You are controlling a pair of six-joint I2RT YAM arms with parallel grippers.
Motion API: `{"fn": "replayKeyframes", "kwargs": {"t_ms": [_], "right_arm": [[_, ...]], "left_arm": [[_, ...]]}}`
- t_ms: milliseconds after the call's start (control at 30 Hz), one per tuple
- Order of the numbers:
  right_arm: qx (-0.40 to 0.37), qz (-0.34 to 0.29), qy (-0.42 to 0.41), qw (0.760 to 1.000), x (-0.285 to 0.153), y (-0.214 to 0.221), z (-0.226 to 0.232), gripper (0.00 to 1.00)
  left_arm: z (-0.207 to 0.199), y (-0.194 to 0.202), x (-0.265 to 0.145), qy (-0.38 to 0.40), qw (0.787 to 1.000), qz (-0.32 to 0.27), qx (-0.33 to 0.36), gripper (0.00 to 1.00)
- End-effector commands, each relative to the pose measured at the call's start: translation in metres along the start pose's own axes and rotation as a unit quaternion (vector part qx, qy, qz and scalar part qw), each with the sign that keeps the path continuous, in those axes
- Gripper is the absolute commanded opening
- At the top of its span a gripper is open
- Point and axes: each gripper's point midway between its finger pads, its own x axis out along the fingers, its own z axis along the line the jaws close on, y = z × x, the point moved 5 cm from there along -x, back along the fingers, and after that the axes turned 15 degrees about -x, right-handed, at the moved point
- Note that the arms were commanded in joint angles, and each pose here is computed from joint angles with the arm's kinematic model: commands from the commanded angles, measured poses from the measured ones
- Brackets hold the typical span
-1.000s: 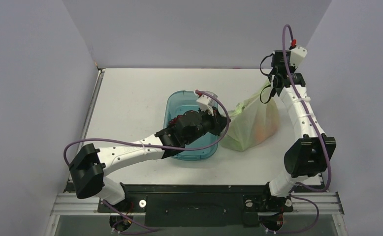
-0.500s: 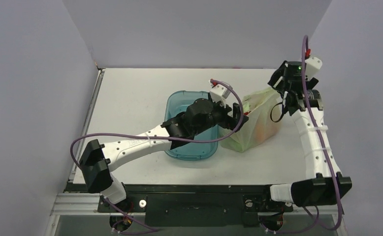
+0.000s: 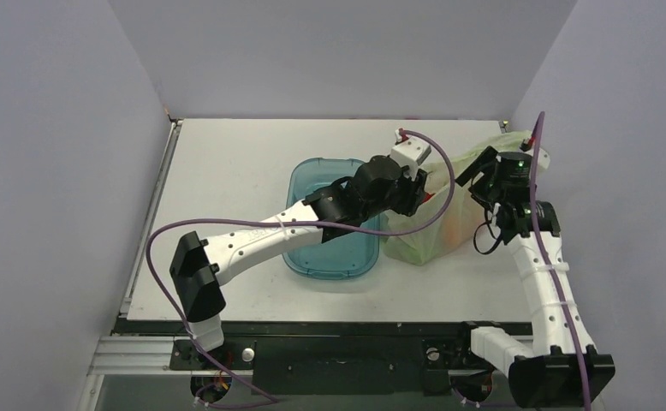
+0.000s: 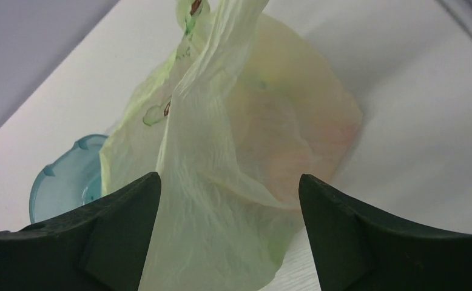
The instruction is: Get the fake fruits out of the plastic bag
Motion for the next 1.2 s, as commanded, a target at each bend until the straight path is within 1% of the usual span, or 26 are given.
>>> {"fn": "replayKeyframes", "kwargs": {"t_ms": [0,67,133,167,200,233,333,400,467,533,667,700,733,767,800,867,967,1000,1067,1100,1133,1167], "right_arm": [[0.022,0.029,-0.089,0.995,0.028,0.006,0.03,0.78],[0.019,0.045,-0.084,0.995,0.04,0.012,0.031,0.77],[0.023,0.046,-0.079,0.996,0.045,0.016,0.03,0.77],[0.026,0.046,-0.073,0.996,0.048,0.019,0.028,0.76],[0.029,0.044,-0.072,0.996,0.047,0.019,0.027,0.76],[0.029,0.042,-0.07,0.996,0.046,0.019,0.026,0.76],[0.024,0.0,-0.087,0.996,0.028,0.004,0.03,0.77],[0.01,-0.024,-0.074,0.997,0.016,-0.008,0.03,0.77],[-0.004,-0.034,-0.073,0.997,0.006,-0.016,0.035,0.78],[-0.009,-0.029,-0.084,0.996,0.005,-0.016,0.041,0.78],[-0.005,0.018,-0.091,0.996,0.025,0.002,0.05,0.77],[-0.003,0.031,-0.09,0.995,0.031,0.008,0.051,0.7],[-0.004,0.044,-0.091,0.995,0.036,0.016,0.051,0.65],[-0.004,0.053,-0.087,0.995,0.04,0.021,0.05,0.57],[-0.005,0.06,-0.076,0.995,0.044,0.028,0.046,0.55],[-0.002,0.062,-0.055,0.997,0.051,0.037,0.038,0.53],[0.015,0.062,-0.032,0.997,0.067,0.042,0.024,0.52],[0.023,0.06,-0.021,0.998,0.071,0.039,0.017,0.52],[0.029,0.056,-0.011,0.998,0.081,0.033,0.01,0.45],[0.025,0.049,-0.007,0.998,0.084,0.026,0.009,0.29],[0.023,0.043,0.001,0.999,0.085,0.021,0.004,0.12],[0.023,0.028,0.016,0.999,0.086,0.011,0.0,0.04]], "left_arm": [[-0.007,-0.037,-0.014,-0.011,0.998,-0.069,-0.007,0.23],[-0.007,-0.041,-0.02,-0.009,0.996,-0.084,-0.016,0.16],[-0.007,-0.043,-0.026,-0.002,0.995,-0.094,-0.024,0.1],[-0.004,-0.04,-0.026,-0.003,0.995,-0.096,-0.027,0.05],[-0.006,-0.043,-0.032,0.002,0.994,-0.103,-0.038,0.02],[-0.003,-0.038,-0.032,0.003,0.994,-0.103,-0.043,0.0],[-0.003,-0.038,-0.037,0.015,0.991,-0.115,-0.072,0.0],[-0.003,-0.037,-0.036,0.021,0.988,-0.121,-0.093,0.0],[-0.003,-0.037,-0.035,0.031,0.985,-0.127,-0.115,0.0],[-0.004,-0.039,-0.034,0.041,0.981,-0.132,-0.134,0.0],[-0.007,-0.04,-0.032,0.053,0.977,-0.137,-0.154,0.0],[-0.006,-0.04,-0.032,0.05,0.976,-0.139,-0.16,0.0],[-0.002,-0.04,-0.032,0.037,0.975,-0.144,-0.166,0.0],[-0.001,-0.043,-0.035,0.031,0.971,-0.151,-0.181,0.0],[0.007,-0.04,-0.035,0.009,0.968,-0.16,-0.192,0.0],[0.016,-0.041,-0.041,-0.009,0.958,-0.178,-0.223,0.0],[0.023,-0.044,-0.047,-0.013,0.944,-0.191,-0.269,0.0],[0.024,-0.041,-0.046,-0.011,0.943,-0.186,-0.275,0.0],[0.024,-0.038,-0.045,-0.002,0.942,-0.177,-0.284,0.0],[0.023,-0.038,-0.045,-0.001,0.94,-0.174,-0.293,0.0],[0.026,-0.033,-0.045,-0.008,0.94,-0.168,-0.297,0.0],[0.027,-0.032,-0.046,-0.012,0.936,-0.167,-0.308,0.0]]}}
